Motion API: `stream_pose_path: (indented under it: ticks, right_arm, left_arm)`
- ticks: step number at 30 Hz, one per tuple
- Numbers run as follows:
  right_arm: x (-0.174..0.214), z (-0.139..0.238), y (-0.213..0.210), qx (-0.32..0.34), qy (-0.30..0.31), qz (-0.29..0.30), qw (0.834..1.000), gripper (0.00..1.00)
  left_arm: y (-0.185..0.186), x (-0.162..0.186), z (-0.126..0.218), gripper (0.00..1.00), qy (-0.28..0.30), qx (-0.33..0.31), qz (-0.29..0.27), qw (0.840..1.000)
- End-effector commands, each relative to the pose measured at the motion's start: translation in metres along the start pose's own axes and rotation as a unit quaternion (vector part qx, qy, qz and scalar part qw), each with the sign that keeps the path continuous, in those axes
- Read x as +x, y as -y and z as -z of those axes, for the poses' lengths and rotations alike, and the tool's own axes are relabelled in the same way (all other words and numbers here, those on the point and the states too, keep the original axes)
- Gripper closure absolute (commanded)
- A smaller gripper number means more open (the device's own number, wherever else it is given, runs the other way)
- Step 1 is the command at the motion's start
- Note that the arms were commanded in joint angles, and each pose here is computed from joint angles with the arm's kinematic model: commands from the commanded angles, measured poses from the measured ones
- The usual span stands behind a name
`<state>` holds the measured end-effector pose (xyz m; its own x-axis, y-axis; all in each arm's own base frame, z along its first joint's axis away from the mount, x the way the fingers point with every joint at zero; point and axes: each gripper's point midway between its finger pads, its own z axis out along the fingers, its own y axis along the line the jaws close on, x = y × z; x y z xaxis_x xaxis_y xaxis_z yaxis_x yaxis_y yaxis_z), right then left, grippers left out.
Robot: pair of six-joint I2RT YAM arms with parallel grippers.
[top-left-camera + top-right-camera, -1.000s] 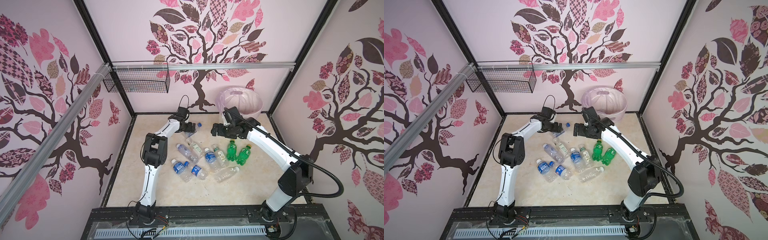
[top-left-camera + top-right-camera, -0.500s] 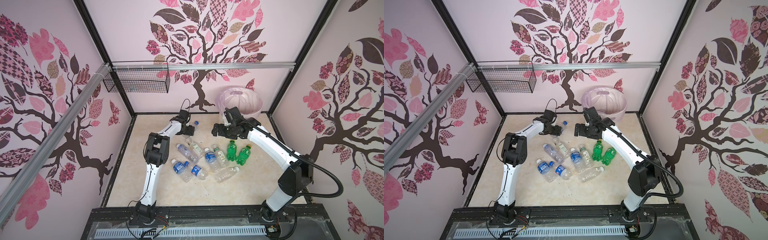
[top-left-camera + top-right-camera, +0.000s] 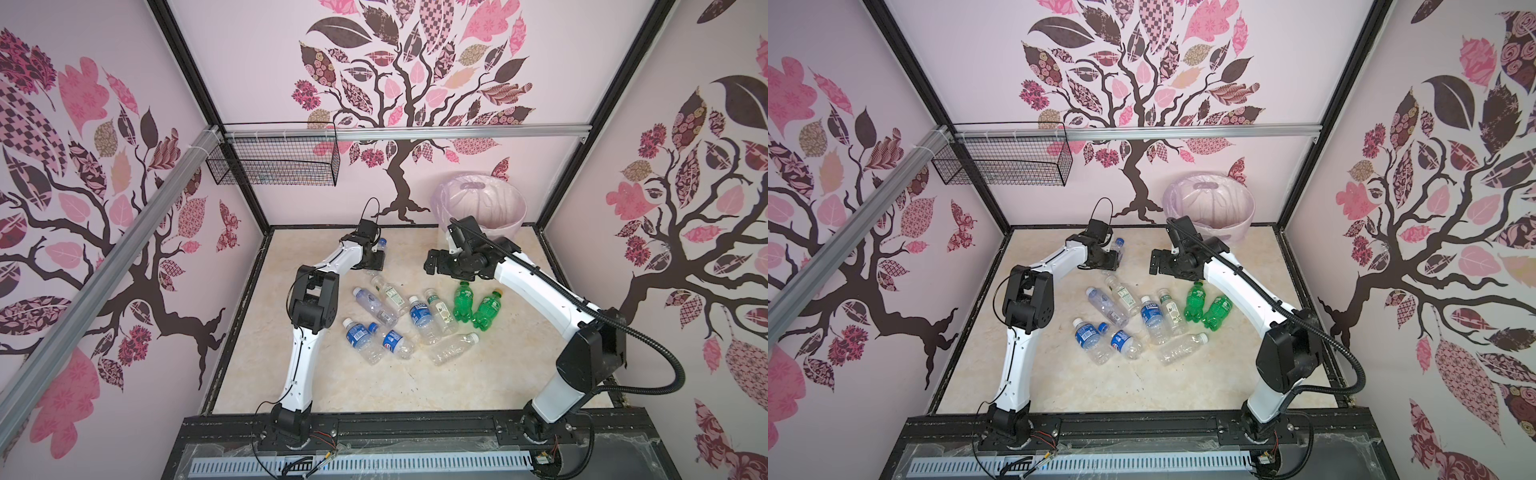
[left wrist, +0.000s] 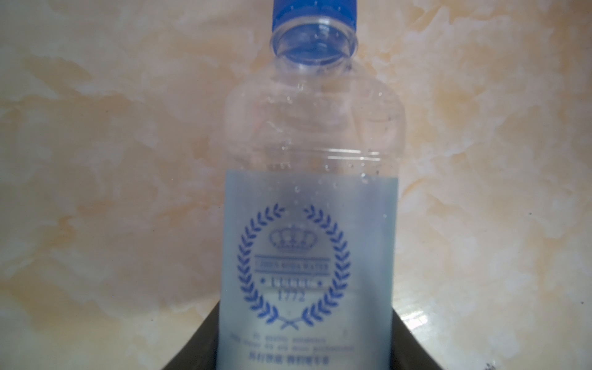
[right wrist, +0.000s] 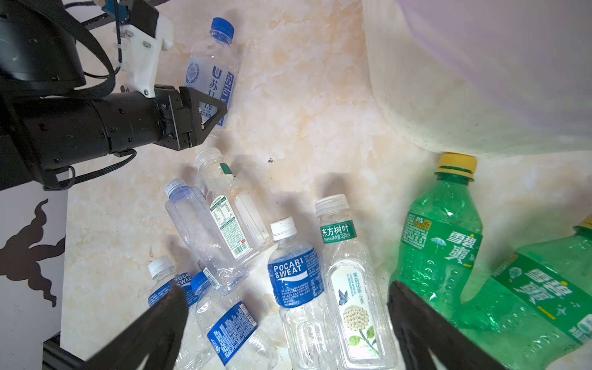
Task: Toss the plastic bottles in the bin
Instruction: 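Close the left gripper on the blue-capped soda water bottle, then lift the bottle with the left gripper while the right gripper approaches it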
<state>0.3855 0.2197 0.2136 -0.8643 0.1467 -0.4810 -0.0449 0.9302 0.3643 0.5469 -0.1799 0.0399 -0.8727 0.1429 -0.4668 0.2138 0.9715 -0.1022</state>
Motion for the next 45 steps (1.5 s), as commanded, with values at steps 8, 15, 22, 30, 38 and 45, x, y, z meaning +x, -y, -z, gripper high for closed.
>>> stream_pose_path:
  ticks: [8,15,22,30,38,45]
  right_arm:
    - [-0.015,0.034,-0.009,-0.022,0.039,-0.020,0.999,0.00]
    - [-0.027,0.047,-0.017,-0.038,0.063,-0.040,0.997,0.00]
    - [-0.036,0.055,-0.028,-0.065,0.080,-0.048,0.993,0.01]
    - [-0.049,0.071,-0.044,-0.091,0.091,-0.036,0.991,0.00]
    - [-0.057,0.070,-0.066,-0.133,0.081,-0.049,0.987,0.01]
    - [-0.054,0.060,-0.087,-0.165,0.058,-0.055,0.983,0.01]
  left_arm:
    - [0.020,-0.019,0.064,0.54,0.035,0.065,0.054,0.996]
    - [0.040,-0.012,0.102,0.55,0.038,0.126,0.096,0.987]
    - [0.056,0.003,0.139,0.54,0.030,0.159,0.120,0.980]
    - [0.073,0.022,0.184,0.54,0.041,0.188,0.146,0.970]
    - [0.091,0.042,0.221,0.54,0.051,0.230,0.184,0.954]
    - [0.116,0.056,0.233,0.55,0.046,0.260,0.177,0.948]
